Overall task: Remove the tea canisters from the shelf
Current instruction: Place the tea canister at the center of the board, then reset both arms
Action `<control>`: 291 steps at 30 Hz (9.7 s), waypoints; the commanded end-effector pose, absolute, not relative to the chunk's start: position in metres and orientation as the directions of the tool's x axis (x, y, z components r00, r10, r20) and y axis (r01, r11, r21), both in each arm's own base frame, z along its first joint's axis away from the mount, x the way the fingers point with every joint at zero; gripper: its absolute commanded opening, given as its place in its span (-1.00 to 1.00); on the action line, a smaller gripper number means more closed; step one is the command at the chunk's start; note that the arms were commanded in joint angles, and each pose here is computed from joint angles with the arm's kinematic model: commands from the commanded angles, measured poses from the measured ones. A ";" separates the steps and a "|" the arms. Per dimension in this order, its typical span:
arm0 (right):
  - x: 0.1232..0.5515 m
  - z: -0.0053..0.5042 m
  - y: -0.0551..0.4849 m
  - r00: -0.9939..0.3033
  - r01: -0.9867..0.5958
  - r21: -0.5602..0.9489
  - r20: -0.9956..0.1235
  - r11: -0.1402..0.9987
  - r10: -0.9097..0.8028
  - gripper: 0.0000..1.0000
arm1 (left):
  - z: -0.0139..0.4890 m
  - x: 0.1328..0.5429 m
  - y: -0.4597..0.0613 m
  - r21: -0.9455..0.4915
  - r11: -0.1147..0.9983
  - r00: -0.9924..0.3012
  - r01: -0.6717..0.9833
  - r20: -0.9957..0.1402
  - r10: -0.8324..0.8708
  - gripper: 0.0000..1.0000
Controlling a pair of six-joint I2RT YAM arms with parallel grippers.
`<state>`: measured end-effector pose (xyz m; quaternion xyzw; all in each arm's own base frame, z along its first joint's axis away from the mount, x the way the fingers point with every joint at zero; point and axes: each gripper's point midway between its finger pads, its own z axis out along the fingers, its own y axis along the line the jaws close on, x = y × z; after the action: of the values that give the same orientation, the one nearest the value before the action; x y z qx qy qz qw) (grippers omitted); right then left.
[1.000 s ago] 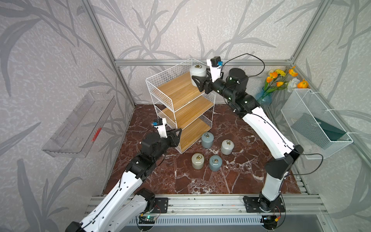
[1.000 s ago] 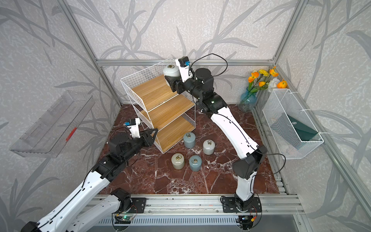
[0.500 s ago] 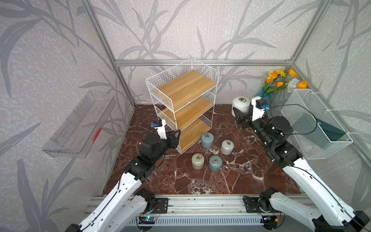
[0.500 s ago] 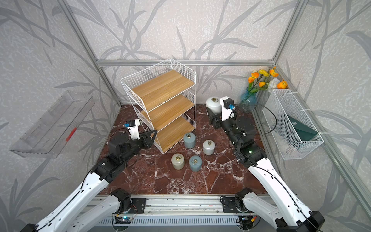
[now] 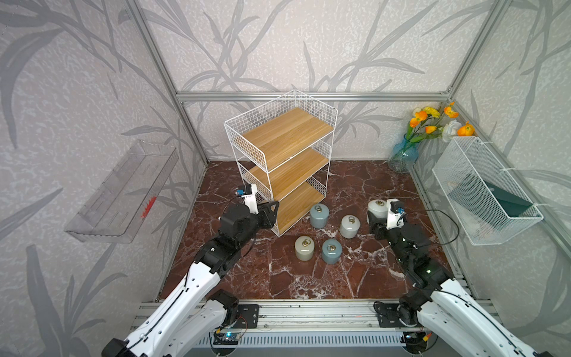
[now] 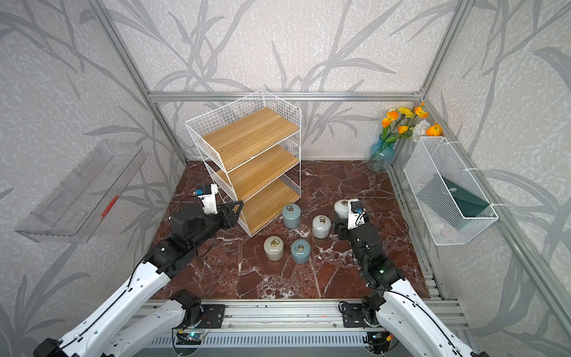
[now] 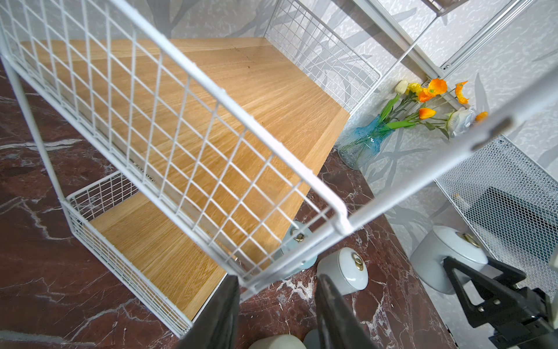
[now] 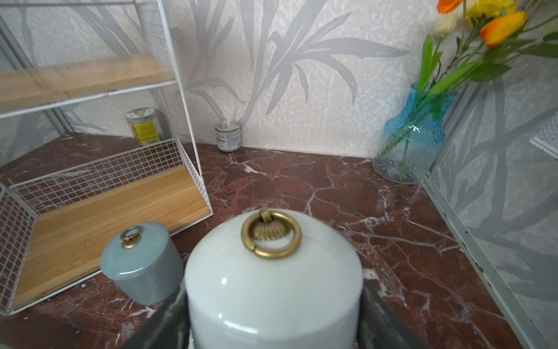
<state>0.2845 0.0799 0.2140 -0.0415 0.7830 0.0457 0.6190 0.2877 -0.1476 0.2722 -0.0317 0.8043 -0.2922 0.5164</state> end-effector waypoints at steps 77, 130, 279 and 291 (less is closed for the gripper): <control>0.242 0.158 0.153 0.005 0.270 -0.134 -0.990 0.953 -0.140 0.98 | 0.245 0.254 -0.121 -0.511 0.841 -0.474 0.178 -0.793 -0.382 -0.15; 0.152 0.557 0.166 0.076 -0.081 0.189 -0.978 0.979 0.195 0.98 | 0.257 0.279 -0.134 -0.456 0.866 -0.465 0.208 -0.824 -0.322 -0.03; 0.258 0.217 0.207 -0.508 -0.032 0.019 -0.862 0.999 0.000 0.98 | 0.092 0.392 0.038 0.057 0.973 -0.369 -0.222 -0.929 -0.030 0.99; 0.325 0.256 0.225 -0.183 -0.412 -0.548 -0.733 0.728 -0.655 0.96 | 0.092 0.392 0.039 0.057 0.973 -0.369 -0.224 -0.929 -0.030 0.99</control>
<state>0.2863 0.2499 0.2200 -0.3330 0.8131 -0.0169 0.4772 0.3928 0.0376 0.0893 -0.0723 0.8272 0.0925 0.5495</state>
